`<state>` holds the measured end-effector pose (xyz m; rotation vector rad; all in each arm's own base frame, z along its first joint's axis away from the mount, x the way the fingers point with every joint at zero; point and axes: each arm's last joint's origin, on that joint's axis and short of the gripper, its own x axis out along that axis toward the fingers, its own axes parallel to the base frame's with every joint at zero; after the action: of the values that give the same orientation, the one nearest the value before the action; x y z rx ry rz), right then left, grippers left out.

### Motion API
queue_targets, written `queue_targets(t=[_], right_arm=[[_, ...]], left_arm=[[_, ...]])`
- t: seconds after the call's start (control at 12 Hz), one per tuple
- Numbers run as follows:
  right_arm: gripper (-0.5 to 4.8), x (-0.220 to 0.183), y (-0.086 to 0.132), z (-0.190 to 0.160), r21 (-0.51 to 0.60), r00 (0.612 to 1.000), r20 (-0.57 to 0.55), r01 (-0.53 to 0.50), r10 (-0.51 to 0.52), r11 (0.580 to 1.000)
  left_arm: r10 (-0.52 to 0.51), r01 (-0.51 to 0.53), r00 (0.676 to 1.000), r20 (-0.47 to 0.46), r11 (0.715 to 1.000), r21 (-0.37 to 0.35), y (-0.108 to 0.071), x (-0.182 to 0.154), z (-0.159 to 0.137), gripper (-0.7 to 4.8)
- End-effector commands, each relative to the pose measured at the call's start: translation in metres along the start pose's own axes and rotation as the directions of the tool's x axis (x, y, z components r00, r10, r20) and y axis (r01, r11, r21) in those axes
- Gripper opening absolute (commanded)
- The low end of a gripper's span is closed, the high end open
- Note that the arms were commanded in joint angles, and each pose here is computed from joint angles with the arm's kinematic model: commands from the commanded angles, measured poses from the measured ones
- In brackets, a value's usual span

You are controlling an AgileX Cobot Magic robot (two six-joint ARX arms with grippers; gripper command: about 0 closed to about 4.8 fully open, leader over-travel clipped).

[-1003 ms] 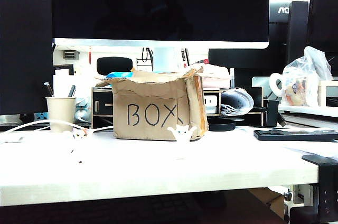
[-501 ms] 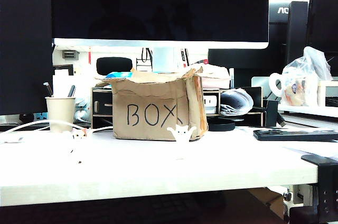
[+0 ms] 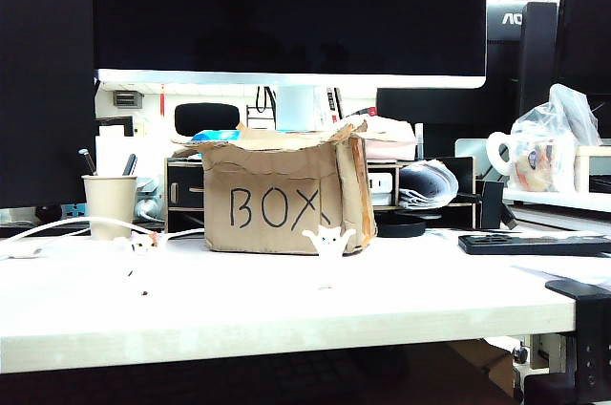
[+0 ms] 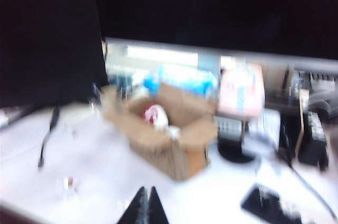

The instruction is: Put the doll that is least similar in size compared to the others into the paper box.

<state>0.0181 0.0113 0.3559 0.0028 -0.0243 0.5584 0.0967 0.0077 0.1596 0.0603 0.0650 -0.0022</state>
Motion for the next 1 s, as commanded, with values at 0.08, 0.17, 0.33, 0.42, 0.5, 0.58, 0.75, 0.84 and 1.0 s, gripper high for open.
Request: queue_targets(t=[0.08, 0.17, 0.33, 0.42, 0.5, 0.58, 0.75, 0.84, 1.0], right_arm=[[-0.05, -0.012, 0.000, -0.009, 0.004, 0.998, -0.058, 0.005, -0.004, 1.000], [-0.05, -0.015, 0.000, -0.010, 0.004, 0.999, -0.050, 0.008, -0.008, 1.000], [-0.05, 0.010, -0.011, -0.045, -0.107, 0.931, -0.024, 0.359, -0.364, 0.927], [-0.05, 0.027, -0.015, -0.070, -0.102, 0.909, -0.013, 0.414, -0.417, 0.905], [-0.05, 0.040, -0.020, -0.088, -0.098, 0.904, 0.004, 0.425, -0.427, 0.900], [-0.05, 0.057, -0.027, -0.119, -0.094, 0.923, 0.072, 0.383, -0.378, 0.919], [-0.05, 0.064, -0.029, -0.175, -0.047, 0.931, 0.066, 0.363, -0.360, 0.931], [-0.05, 0.065, -0.030, -0.177, -0.047, 0.930, 0.054, 0.366, -0.363, 0.929], [-0.05, 0.064, -0.032, -0.181, -0.049, 0.920, 0.049, 0.390, -0.388, 0.920]], left_arm=[[-0.003, 0.003, 1.000, 0.007, 1.000, 0.004, 0.000, 0.000, 0.001, -0.05], [-0.003, 0.003, 1.000, 0.007, 1.000, 0.004, 0.000, 0.000, 0.001, -0.05], [-0.003, 0.003, 1.000, 0.007, 1.000, 0.004, 0.000, 0.000, 0.001, -0.05], [-0.003, 0.003, 1.000, 0.007, 1.000, 0.004, 0.000, 0.000, 0.001, -0.05], [-0.003, 0.003, 1.000, 0.007, 1.000, 0.004, 0.000, 0.000, 0.001, -0.05], [-0.003, 0.003, 1.000, 0.007, 1.000, 0.004, 0.000, 0.000, 0.001, -0.05], [-0.003, 0.003, 1.000, 0.007, 1.000, 0.004, 0.000, 0.000, 0.001, -0.05], [-0.003, 0.003, 1.000, 0.006, 1.000, 0.004, 0.000, 0.000, 0.001, -0.05], [-0.003, 0.003, 1.000, 0.006, 1.000, 0.004, 0.000, 0.000, 0.001, -0.05]])
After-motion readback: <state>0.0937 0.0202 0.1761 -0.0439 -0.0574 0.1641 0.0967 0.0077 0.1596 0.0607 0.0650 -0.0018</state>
